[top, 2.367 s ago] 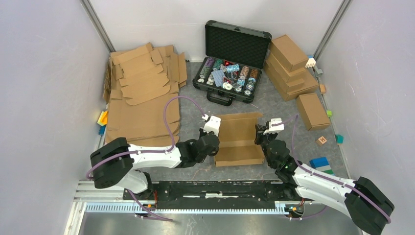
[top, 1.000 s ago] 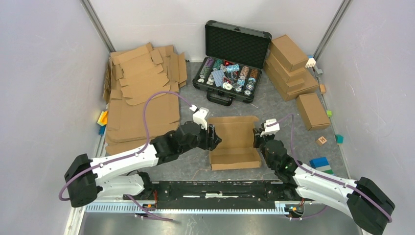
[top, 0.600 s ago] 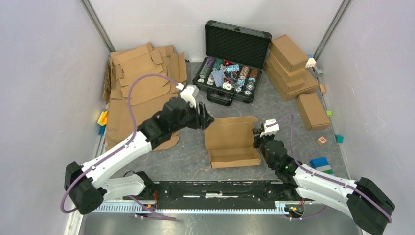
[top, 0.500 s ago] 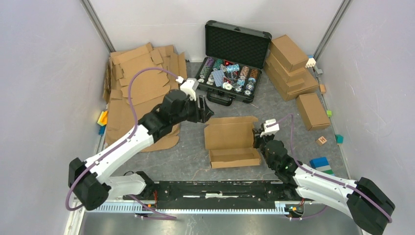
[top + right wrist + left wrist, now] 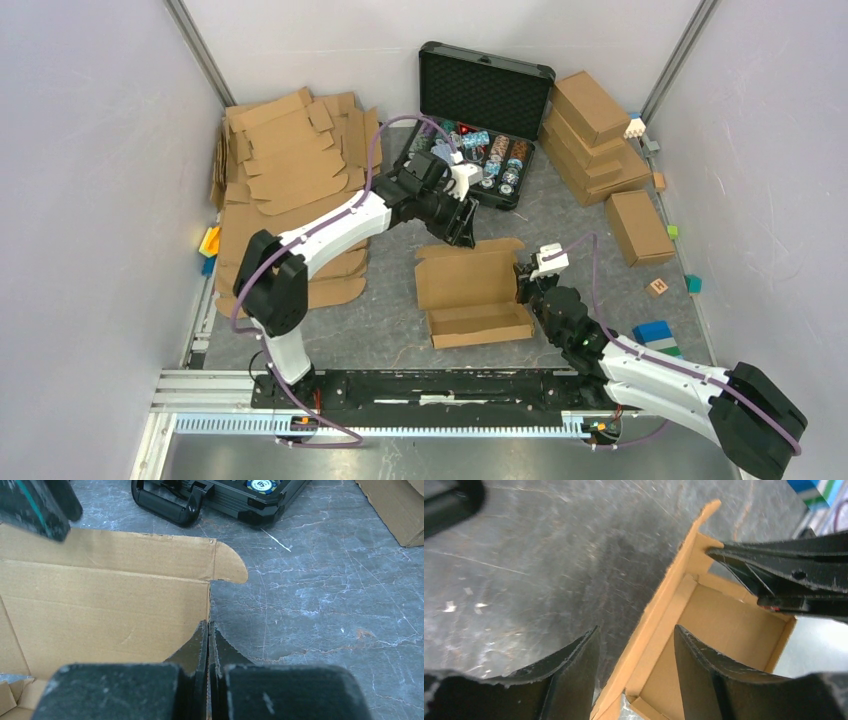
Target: Fold the paper box
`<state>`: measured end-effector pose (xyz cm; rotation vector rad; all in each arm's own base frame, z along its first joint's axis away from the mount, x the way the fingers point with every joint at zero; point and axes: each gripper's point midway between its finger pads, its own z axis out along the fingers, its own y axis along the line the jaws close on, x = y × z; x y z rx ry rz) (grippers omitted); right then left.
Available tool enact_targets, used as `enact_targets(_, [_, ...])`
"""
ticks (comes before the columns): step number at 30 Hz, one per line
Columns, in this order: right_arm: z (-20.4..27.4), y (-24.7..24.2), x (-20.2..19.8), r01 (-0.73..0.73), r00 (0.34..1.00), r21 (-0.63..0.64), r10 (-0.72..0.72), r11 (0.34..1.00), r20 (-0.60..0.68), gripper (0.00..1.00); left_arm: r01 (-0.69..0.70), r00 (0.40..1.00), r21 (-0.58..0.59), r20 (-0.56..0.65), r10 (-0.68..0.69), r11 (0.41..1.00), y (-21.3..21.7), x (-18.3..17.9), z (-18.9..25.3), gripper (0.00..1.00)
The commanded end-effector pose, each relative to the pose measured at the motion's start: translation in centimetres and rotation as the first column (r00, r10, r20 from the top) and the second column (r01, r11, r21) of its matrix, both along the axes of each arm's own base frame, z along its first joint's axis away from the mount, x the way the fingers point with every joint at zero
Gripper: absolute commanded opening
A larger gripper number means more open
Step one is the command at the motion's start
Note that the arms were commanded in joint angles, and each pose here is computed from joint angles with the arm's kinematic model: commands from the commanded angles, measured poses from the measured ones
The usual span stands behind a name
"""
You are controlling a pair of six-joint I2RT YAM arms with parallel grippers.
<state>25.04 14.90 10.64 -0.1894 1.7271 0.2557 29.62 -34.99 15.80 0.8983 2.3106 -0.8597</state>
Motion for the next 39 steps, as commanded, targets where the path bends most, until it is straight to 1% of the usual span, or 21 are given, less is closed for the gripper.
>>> enact_targets(1, [0.1, 0.0, -0.2, -0.010, 1.000, -0.001, 0.010, 1.000, 0.017, 0.00, 0.227, 0.970, -0.094, -0.064, -0.233, 0.969, -1.6, -3.1, 1.4, 0.60])
enact_targets(3, [0.2, 0.0, -0.2, -0.009, 1.000, 0.002, 0.009, 1.000, 0.020, 0.00, 0.223, 0.970, -0.091, -0.077, -0.230, 0.971, -1.6, -3.2, 1.1, 0.56])
enact_targets(4, [0.2, -0.1, -0.2, -0.007, 1.000, 0.002, 0.007, 1.000, 0.020, 0.00, 0.215, 0.972, -0.080, -0.080, -0.222, 0.973, -1.5, -3.1, 0.8, 0.52])
enact_targets(6, [0.2, -0.1, -0.2, -0.006, 1.000, 0.006, 0.006, 1.000, 0.021, 0.00, 0.212, 0.971, -0.066, -0.095, -0.218, 0.975, -1.4, -3.1, 0.4, 0.42])
enact_targets(9, [0.4, -0.2, -0.2, -0.003, 1.000, 0.013, 0.002, 1.000, 0.027, 0.09, 0.209, 0.970, -0.054, -0.115, -0.214, 0.976, -1.4, -3.3, 0.1, 0.24])
enact_targets(11, [0.5, -0.4, -0.3, 0.002, 0.999, 0.018, -0.003, 1.000, 0.034, 0.19, 0.203, 0.973, -0.041, -0.107, -0.206, 0.978, -1.3, -3.2, 0.5, 0.11])
enact_targets(12, [0.6, -0.5, -0.3, 0.007, 0.999, 0.021, -0.008, 1.000, 0.036, 0.30, 0.199, 0.975, -0.036, -0.094, -0.201, 0.979, -1.3, -3.2, 0.9, 0.08])
enact_targets(14, [0.7, -0.8, -0.3, 0.019, 0.999, 0.025, -0.020, 0.999, 0.038, 0.42, 0.184, 0.981, -0.015, -0.059, -0.184, 0.983, -1.2, -2.9, 1.8, 0.02])
enact_targets(18, [1.6, -0.7, -0.4, 0.026, 0.999, 0.055, -0.027, 0.998, 0.026, 0.65, 0.161, 0.985, 0.039, 0.049, -0.162, 0.986, -1.1, -2.8, 4.8, 0.02])
enact_targets(20, [1.8, -0.6, -0.7, 0.018, 1.000, 0.066, -0.018, 0.998, 0.006, 0.72, 0.172, 0.976, 0.075, 0.124, -0.180, 0.982, -1.0, -2.9, 5.9, 0.02])
enact_targets(24, [1.5, -0.4, -1.6, -0.024, 0.999, 0.071, 0.026, 0.997, -0.030, 0.86, 0.140, 0.952, 0.162, 0.249, -0.178, 0.977, -0.5, -2.8, 7.1, 0.02])
enact_targets(28, [1.3, 0.4, -2.7, -0.104, 0.992, 0.060, 0.108, 0.993, -0.063, 0.93, 0.115, 0.921, 0.212, 0.342, -0.185, 0.970, -0.2, -2.7, 8.3, 0.02])
enact_targets(33, [-0.8, 1.0, -4.5, -0.154, 0.965, 0.067, 0.164, 0.986, -0.205, 0.94, 0.023, 0.882, 0.260, 0.450, -0.142, 0.965, 0.5, -1.5, 9.6, 0.02])
enact_targets(35, [-1.4, 0.8, -5.0, -0.148, 0.954, 0.064, 0.160, 0.987, -0.253, 0.94, -0.022, 0.863, 0.296, 0.488, -0.132, 0.955, 1.2, -0.8, 9.7, 0.02])
enact_targets(39, [-1.4, 0.6, -5.9, -0.144, 0.938, 0.085, 0.164, 0.986, -0.306, 0.95, -0.096, 0.831, 0.383, 0.539, -0.138, 0.919, 2.7, 0.9, 8.8, 0.02])
